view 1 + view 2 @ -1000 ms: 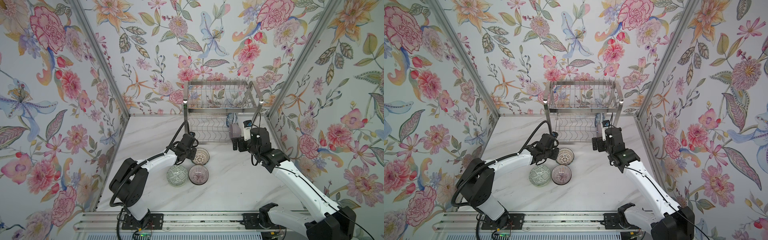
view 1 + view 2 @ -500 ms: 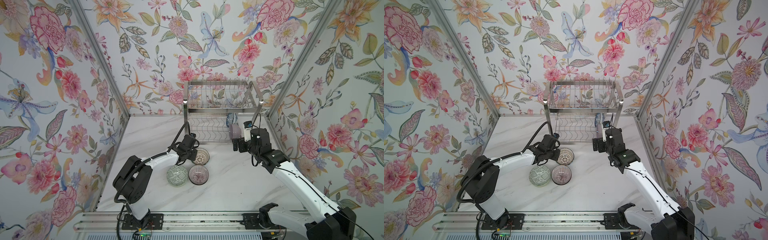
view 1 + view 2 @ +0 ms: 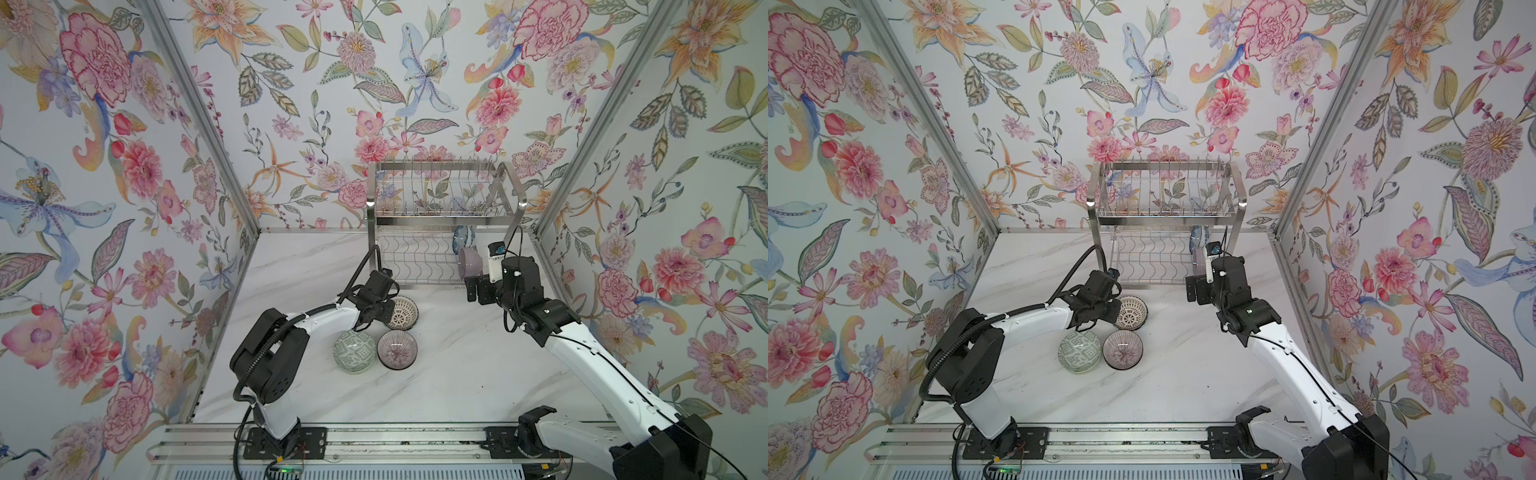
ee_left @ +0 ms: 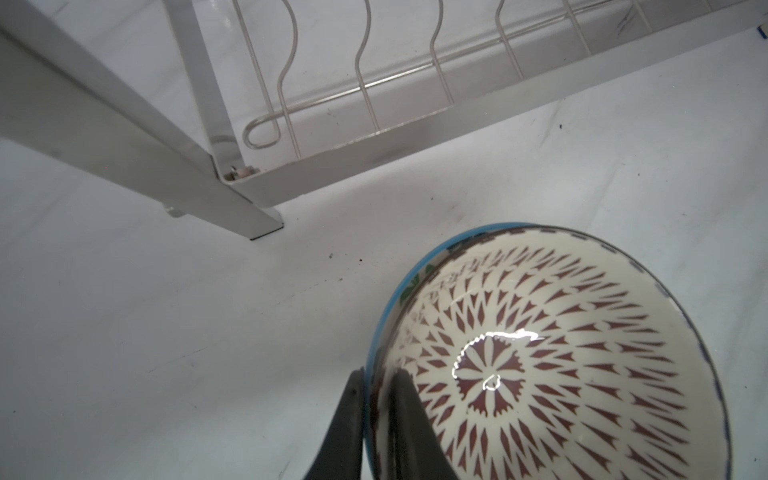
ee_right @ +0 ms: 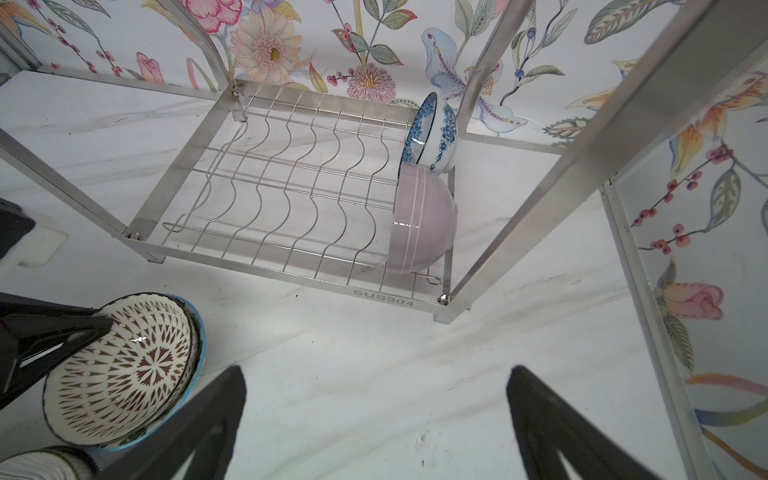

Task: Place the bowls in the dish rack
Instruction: 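Close the left gripper on the rim of the white maroon-patterned bowl, then lift the patterned bowl upright toward the right gripper with the left gripper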

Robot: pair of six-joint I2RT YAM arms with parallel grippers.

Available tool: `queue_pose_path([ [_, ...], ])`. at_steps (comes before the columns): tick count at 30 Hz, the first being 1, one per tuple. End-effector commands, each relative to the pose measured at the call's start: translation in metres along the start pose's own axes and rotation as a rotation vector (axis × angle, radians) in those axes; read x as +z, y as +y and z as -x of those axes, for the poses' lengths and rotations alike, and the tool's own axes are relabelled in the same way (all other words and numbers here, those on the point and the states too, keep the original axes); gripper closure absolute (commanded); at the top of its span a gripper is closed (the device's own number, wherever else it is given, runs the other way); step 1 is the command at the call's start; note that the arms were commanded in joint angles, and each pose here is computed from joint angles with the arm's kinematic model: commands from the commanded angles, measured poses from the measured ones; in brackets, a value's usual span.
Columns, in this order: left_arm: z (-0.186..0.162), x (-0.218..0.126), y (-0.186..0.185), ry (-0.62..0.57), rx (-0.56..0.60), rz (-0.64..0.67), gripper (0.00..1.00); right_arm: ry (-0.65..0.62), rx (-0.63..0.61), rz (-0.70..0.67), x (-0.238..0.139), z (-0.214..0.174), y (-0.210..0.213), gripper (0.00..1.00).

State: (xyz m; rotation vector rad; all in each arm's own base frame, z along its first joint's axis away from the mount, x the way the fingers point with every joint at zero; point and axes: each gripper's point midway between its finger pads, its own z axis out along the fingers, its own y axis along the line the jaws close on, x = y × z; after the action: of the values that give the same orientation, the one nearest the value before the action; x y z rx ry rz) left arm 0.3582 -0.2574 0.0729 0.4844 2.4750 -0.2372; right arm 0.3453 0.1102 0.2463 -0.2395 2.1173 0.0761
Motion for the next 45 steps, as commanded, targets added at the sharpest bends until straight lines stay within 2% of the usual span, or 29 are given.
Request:
queue_pose_path([
  [1,0.005,0.000,-0.006,0.007,0.025,-0.001,0.84,0.024,0.018,0.007,0.003,-0.008,0.000,0.01],
  [5,0.006,-0.002,-0.005,0.007,0.032,0.007,0.86,0.032,0.020,0.008,0.006,-0.011,0.000,0.01],
  [14,0.015,-0.006,-0.007,-0.006,0.038,0.000,0.99,0.040,0.020,0.012,0.010,-0.013,0.000,0.01],
  [23,0.027,-0.014,-0.010,-0.033,0.046,-0.005,1.00,0.042,0.025,0.011,0.011,-0.014,-0.001,0.01],
  [37,0.080,-0.075,-0.002,-0.280,0.033,0.021,1.00,0.034,0.029,0.054,0.007,-0.010,0.006,0.01],
  [41,0.099,-0.110,0.000,-0.402,0.010,0.010,1.00,0.021,0.034,0.086,0.003,-0.005,0.011,0.01],
  [45,0.113,-0.142,0.009,-0.556,-0.027,0.026,1.00,-0.022,0.050,0.180,-0.006,0.010,0.026,0.01],
])
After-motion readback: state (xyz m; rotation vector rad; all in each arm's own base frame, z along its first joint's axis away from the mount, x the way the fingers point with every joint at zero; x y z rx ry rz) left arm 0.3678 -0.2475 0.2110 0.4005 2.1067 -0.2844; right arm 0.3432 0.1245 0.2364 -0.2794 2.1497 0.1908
